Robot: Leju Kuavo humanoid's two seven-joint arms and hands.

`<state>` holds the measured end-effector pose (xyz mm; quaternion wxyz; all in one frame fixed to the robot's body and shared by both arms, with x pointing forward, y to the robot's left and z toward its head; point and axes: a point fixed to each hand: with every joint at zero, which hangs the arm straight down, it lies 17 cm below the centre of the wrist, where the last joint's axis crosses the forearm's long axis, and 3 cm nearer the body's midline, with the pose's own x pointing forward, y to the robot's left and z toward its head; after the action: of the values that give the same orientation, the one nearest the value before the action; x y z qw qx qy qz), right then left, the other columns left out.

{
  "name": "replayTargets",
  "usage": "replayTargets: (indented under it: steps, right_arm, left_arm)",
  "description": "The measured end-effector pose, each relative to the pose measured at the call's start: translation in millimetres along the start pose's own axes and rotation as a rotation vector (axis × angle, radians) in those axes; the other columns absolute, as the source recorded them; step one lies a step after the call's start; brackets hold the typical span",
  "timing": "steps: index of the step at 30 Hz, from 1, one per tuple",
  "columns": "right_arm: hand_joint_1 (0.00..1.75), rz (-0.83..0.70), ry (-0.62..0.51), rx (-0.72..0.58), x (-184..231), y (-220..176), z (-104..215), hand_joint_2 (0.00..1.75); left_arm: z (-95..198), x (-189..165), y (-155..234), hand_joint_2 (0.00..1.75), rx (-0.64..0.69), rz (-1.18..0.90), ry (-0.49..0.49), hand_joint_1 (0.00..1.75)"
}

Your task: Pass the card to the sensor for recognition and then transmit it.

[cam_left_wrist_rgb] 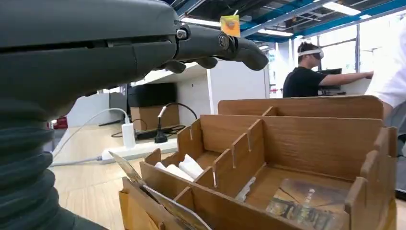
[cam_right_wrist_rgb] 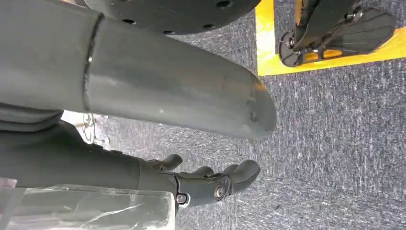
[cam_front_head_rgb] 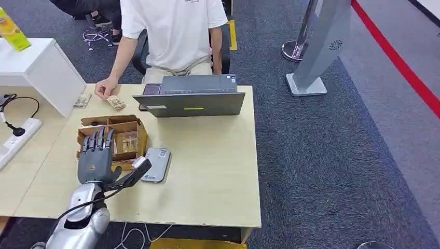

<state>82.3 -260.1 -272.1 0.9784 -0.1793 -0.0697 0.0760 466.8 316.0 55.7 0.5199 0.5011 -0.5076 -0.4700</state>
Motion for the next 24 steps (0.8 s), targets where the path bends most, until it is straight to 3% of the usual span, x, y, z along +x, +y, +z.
replayTargets:
  steps: [4, 5, 24]
  right_arm:
    - [0.0, 0.004, -0.002, -0.001, 0, 0, 0, 0.0]
    - [0.0, 0.004, -0.002, -0.001, 0, 0, 0, 0.0]
    - [0.0, 0.007, -0.006, -0.001, 1, -1, 0, 0.0]
  left_arm:
    - [1, -3, -5, 1.75, -0.011, 0.0, 0.007, 0.0]
    - [1, -4, -6, 1.75, -0.014, 0.0, 0.008, 1.75]
    - [4, -4, -16, 1.75, -0.042, 0.014, 0.0, 1.75]
